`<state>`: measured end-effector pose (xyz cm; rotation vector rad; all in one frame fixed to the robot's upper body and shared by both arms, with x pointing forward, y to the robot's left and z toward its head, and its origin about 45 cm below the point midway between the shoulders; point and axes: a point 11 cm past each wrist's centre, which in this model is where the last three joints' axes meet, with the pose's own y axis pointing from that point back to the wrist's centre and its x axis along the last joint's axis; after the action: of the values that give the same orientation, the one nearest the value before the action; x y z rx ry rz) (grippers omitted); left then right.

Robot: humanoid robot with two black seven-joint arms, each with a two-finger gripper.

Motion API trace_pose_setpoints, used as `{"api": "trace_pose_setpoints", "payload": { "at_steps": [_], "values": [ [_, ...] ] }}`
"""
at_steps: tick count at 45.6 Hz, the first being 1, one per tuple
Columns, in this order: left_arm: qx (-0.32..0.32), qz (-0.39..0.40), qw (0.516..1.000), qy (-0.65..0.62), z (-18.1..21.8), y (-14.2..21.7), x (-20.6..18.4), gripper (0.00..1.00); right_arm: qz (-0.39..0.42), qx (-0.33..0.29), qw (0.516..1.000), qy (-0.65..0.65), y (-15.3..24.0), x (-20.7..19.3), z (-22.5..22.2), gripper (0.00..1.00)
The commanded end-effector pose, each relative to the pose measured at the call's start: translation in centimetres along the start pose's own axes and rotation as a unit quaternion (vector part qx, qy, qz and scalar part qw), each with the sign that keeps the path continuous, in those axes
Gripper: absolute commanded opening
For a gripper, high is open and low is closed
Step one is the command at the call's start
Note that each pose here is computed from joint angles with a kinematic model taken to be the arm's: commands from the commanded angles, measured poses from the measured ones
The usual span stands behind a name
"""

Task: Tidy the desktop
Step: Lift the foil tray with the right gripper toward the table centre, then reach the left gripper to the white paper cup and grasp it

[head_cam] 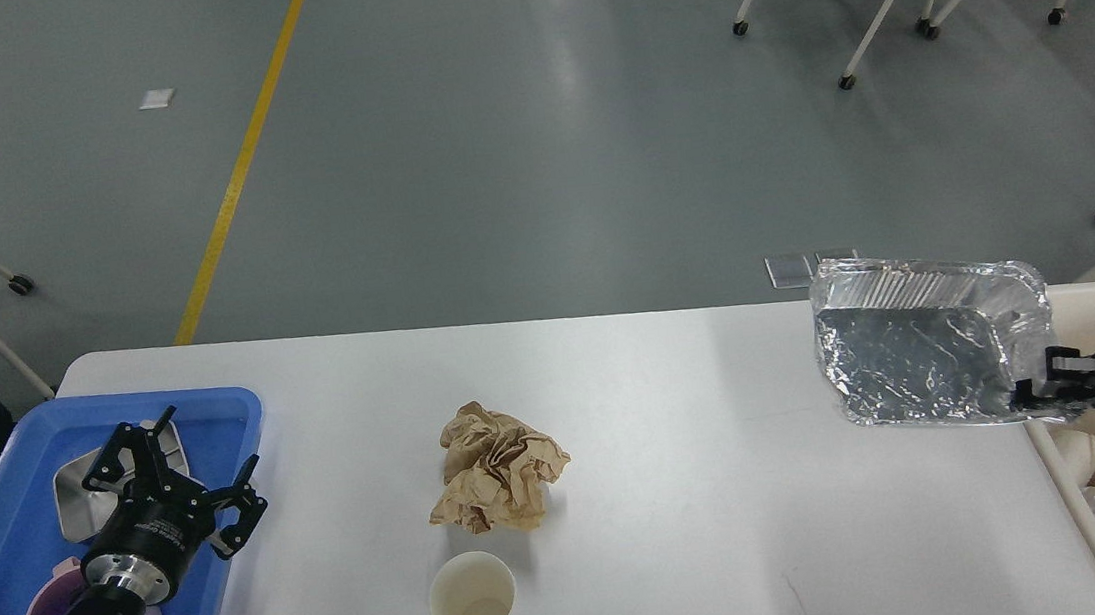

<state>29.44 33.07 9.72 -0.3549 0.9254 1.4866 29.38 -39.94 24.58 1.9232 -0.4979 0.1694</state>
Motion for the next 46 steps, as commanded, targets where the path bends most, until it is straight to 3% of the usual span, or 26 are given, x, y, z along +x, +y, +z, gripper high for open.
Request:
{"api": "trace_pose_setpoints", "payload": {
  "at_steps": [1, 16, 27, 38, 46],
  "values": [
    [0.014, 0.018, 0.999, -0.037, -0.6, -0.2, 0.2, 0.97, -0.015, 0.006, 1.0, 0.018, -4.0, 0.2, -2.7, 0.0],
    [0.015, 0.021, 0.999, -0.047, -0.7, -0.2, 0.1, 0.97, -0.034, 0.02, 0.998, 0.051, -11.8, 1.9, -8.9, 0.0],
    [0.013, 0.012, 0.996, -0.085, 0.1, -0.9, -0.7, 0.97, -0.05, 0.012, 0.996, 0.078, -14.6, 1.6, -11.5, 0.0],
    [0.071, -0.004, 0.975, -0.211, -0.6, -2.6, -3.0, 0.97, -0.057, 0.007, 0.995, 0.087, -16.1, 1.2, -12.6, 0.0],
    [0.099, -0.032, 0.936, -0.337, 1.4, -2.8, -4.5, 0.97, -0.057, 0.008, 0.995, 0.088, -16.4, 1.1, -12.8, 0.0]
  ]
}}
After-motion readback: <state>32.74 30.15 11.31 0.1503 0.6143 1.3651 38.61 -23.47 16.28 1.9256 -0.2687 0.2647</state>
